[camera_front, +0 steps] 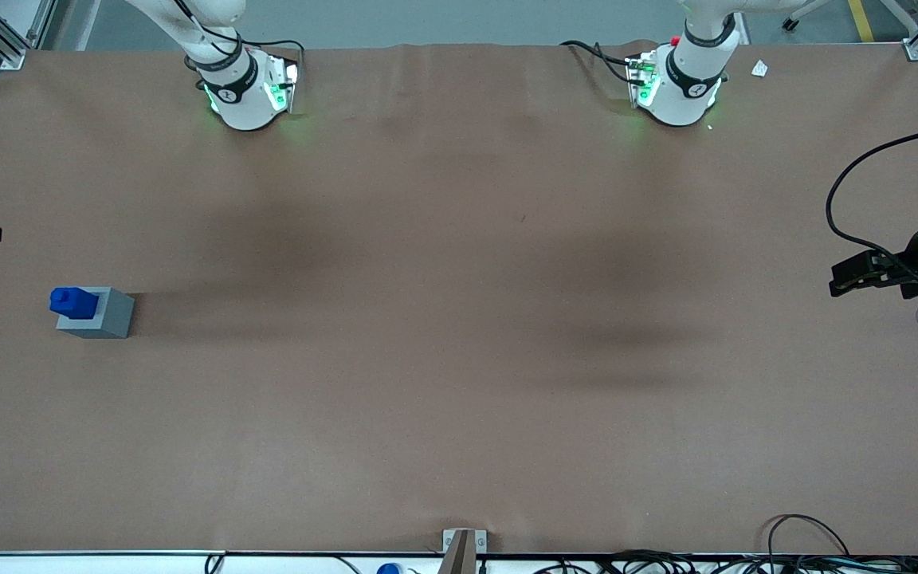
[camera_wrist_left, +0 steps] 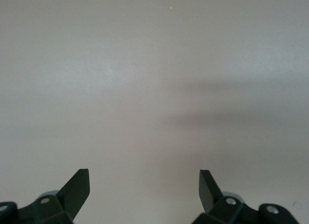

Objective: Insert blue part into gray base with right arm
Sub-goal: 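Open the right gripper and withdraw it up from the base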

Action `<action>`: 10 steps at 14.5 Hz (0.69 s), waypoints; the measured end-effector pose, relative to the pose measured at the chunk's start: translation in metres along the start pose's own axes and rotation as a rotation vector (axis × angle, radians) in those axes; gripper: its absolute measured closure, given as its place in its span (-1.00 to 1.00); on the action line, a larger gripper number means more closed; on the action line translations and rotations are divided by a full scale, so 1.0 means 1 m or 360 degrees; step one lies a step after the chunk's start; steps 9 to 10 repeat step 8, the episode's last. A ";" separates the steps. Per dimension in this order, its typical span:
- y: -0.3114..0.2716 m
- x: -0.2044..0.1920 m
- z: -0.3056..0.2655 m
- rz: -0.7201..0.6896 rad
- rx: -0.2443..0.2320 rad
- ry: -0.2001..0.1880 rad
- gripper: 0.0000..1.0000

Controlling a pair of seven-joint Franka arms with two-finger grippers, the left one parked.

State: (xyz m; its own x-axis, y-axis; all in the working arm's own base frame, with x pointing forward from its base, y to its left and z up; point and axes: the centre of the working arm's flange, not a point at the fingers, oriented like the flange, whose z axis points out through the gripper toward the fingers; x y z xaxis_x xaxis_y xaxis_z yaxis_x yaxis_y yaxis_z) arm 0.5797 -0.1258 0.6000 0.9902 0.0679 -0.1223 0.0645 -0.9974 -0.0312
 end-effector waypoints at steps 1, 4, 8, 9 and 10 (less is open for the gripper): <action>-0.020 0.002 -0.007 0.0004 -0.0008 0.0002 -1.00; -0.066 0.007 -0.013 -0.0014 -0.0029 0.0010 -1.00; -0.074 0.009 -0.014 -0.0023 -0.0039 0.0012 -1.00; -0.074 0.009 -0.014 -0.0023 -0.0039 0.0012 -1.00; -0.074 0.009 -0.014 -0.0023 -0.0039 0.0012 -1.00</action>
